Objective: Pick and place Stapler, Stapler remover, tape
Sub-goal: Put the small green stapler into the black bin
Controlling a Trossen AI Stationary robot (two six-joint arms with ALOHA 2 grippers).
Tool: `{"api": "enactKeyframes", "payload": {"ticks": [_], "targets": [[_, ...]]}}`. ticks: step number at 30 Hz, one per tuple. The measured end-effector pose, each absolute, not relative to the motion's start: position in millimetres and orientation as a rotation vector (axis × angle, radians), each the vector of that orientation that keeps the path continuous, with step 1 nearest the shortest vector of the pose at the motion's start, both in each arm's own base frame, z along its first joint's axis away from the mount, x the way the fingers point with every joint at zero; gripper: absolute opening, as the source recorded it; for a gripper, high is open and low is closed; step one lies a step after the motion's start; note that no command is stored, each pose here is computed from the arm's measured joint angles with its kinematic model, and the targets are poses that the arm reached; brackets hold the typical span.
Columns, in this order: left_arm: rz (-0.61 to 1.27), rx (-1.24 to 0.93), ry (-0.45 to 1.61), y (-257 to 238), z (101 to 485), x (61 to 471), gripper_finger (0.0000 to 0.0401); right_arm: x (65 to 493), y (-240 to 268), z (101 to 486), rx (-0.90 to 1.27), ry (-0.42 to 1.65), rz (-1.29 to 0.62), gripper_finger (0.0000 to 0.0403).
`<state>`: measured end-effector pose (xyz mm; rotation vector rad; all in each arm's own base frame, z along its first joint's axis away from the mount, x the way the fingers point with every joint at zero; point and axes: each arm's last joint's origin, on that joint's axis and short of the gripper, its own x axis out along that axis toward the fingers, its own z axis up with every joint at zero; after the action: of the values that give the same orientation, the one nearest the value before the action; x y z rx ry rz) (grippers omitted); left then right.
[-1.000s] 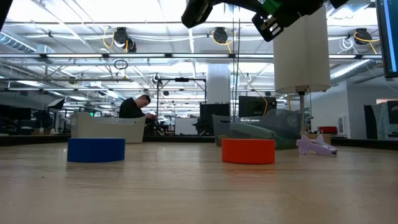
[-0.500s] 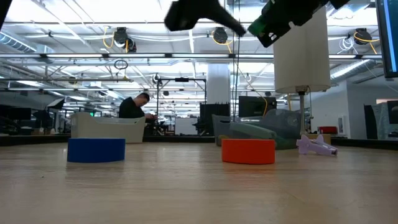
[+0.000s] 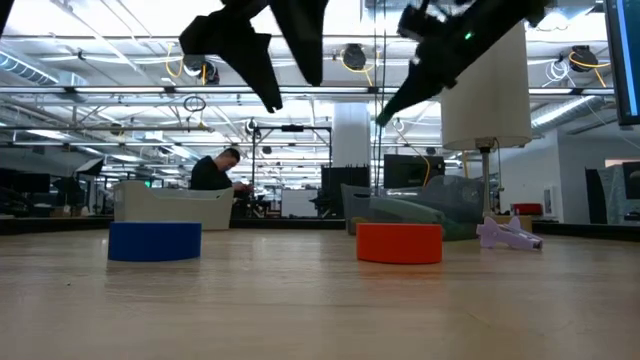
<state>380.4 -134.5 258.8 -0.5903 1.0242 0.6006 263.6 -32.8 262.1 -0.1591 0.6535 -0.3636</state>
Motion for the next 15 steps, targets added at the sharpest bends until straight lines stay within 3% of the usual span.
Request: {"api": "enactKeyframes", "payload": {"ticks": [8,15], "targets": [[0.624,-0.559,1.052,-132.0,248.1,377.1,0.0199,286.0,-76.4,227.1,-0.103,0.716,-0.465,0.0049],[0.621,-0.549,1.063,-132.8,246.5,376.0,0.0204,294.5,-99.6,195.1,-0.038,0.803,-0.535,0.0049]]}}
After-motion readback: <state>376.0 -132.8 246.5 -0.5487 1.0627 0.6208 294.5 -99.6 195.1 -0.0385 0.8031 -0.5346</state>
